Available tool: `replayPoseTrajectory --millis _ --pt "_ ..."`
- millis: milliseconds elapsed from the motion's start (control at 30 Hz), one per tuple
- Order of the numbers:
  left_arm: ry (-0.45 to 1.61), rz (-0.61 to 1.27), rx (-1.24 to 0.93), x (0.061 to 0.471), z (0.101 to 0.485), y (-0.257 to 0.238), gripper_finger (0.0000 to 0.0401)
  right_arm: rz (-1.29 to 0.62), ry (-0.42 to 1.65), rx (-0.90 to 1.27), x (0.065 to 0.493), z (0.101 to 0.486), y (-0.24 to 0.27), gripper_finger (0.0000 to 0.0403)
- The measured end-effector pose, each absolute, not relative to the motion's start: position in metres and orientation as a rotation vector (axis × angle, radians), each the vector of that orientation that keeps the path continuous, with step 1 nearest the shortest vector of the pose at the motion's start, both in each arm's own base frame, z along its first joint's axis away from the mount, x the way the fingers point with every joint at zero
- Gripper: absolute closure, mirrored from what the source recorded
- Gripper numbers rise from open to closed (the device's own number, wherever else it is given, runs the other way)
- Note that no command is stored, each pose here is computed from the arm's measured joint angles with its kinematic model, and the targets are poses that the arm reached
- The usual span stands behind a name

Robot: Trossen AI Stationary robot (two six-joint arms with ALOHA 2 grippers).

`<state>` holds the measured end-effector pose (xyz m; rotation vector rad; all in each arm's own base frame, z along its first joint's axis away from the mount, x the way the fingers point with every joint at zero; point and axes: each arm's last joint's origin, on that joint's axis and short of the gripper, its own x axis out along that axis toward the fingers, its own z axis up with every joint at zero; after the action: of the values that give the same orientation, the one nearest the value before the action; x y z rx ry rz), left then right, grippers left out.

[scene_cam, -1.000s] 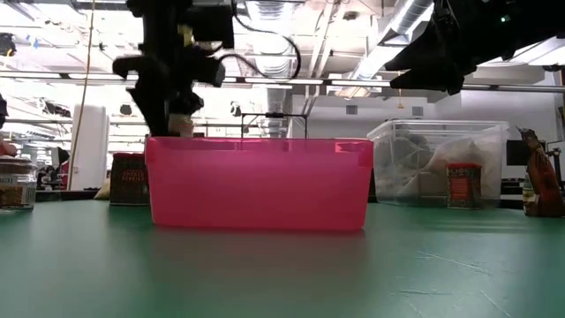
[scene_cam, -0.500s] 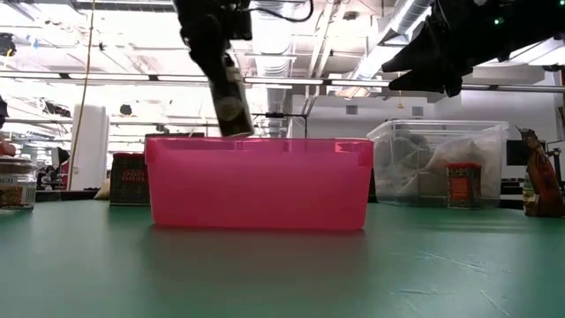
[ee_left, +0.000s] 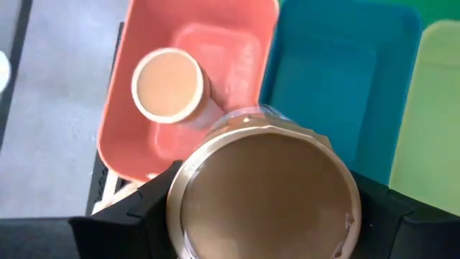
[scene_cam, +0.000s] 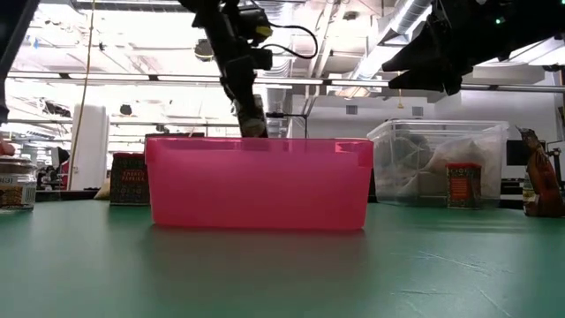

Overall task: Sort spices by type
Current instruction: Put the left gold spice bottle into the orange bin

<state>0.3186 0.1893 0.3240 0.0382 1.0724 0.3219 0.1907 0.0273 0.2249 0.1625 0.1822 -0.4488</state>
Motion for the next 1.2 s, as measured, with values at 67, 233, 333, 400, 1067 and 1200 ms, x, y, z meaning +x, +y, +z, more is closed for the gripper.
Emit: replayPoseTrajectory --millis 67,233,333,400,1067,1200 --pt "1.077 0.309 0.018 0.322 0.323 0.196 0.0134 -0.449 0.183 0.161 0.191 0.225 0.027 0.0117" --pt "1.179 0.275 -0.022 0.325 0.308 0.209 0.0134 -0.449 0.182 0.163 0.191 0.225 0.027 0.0117" --pt "1.192 0.281 -0.018 0.328 0.302 0.216 0.0134 -0.449 0.182 0.165 0.191 0.225 0.027 0.0117" --pt "1.189 0.304 -0.009 0.329 0.301 0.219 0.0134 -0.449 0.181 0.166 0.191 0.225 0.027 0.0117" --pt "1.168 0.433 0.041 0.323 0.303 0.237 0.0096 -0.438 0.168 0.174 0.191 0.226 0.029 0.0117" --pt "1.17 0.428 0.03 0.322 0.302 0.236 0.0093 -0.426 0.169 0.173 0.19 0.226 0.032 0.0117"
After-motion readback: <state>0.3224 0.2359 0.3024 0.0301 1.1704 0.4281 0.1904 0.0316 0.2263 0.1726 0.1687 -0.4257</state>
